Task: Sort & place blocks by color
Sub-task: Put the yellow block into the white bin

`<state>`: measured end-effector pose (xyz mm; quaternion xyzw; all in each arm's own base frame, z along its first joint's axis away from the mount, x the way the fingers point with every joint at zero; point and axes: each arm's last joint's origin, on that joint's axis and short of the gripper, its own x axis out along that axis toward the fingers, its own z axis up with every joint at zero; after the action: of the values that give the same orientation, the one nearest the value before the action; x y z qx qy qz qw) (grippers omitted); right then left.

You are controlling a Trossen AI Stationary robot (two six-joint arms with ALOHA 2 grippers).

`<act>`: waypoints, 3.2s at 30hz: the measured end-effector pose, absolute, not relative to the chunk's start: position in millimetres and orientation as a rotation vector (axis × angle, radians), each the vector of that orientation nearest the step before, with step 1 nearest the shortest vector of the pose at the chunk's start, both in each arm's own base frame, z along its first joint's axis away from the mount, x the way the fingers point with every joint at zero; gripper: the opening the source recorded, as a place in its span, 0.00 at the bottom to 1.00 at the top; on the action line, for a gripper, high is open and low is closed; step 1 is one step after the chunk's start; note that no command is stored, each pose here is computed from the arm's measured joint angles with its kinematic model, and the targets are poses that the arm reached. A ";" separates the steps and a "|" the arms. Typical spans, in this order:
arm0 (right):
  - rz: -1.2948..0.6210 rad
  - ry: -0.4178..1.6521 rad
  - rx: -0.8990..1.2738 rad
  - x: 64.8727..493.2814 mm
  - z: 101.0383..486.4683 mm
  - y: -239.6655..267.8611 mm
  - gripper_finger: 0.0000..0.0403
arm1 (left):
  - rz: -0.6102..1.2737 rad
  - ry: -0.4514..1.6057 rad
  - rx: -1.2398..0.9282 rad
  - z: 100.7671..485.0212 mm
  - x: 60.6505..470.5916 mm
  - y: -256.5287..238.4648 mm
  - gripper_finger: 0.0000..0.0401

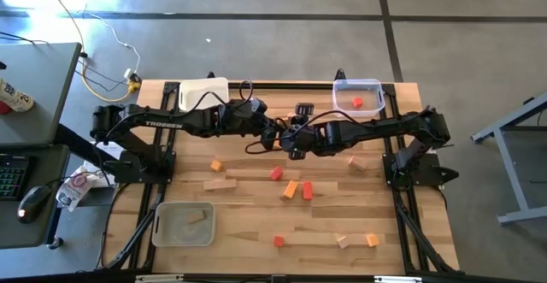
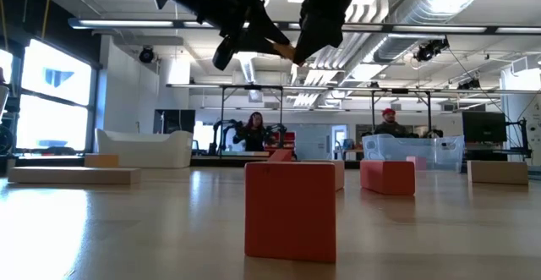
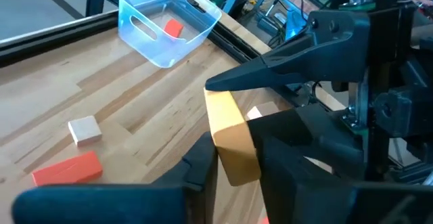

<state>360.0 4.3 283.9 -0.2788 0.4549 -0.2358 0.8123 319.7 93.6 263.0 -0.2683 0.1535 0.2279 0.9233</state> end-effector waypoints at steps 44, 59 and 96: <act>-0.548 0.968 -0.584 355.5 282.5 19.8 0.61 | 0.479 0.440 -0.384 258.9 310.0 100.5 0.12; -0.499 1.024 -0.415 349.2 276.2 21.0 0.62 | 0.760 0.683 -0.292 278.9 240.6 119.7 0.12; -0.161 1.297 0.270 330.4 258.9 59.5 0.62 | 1.173 1.017 -0.592 240.5 143.6 216.9 0.12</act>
<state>330.4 59.5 258.9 0.1252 0.6014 -0.0746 0.7856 143.6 216.9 240.5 -0.2633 0.4521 0.5214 0.6741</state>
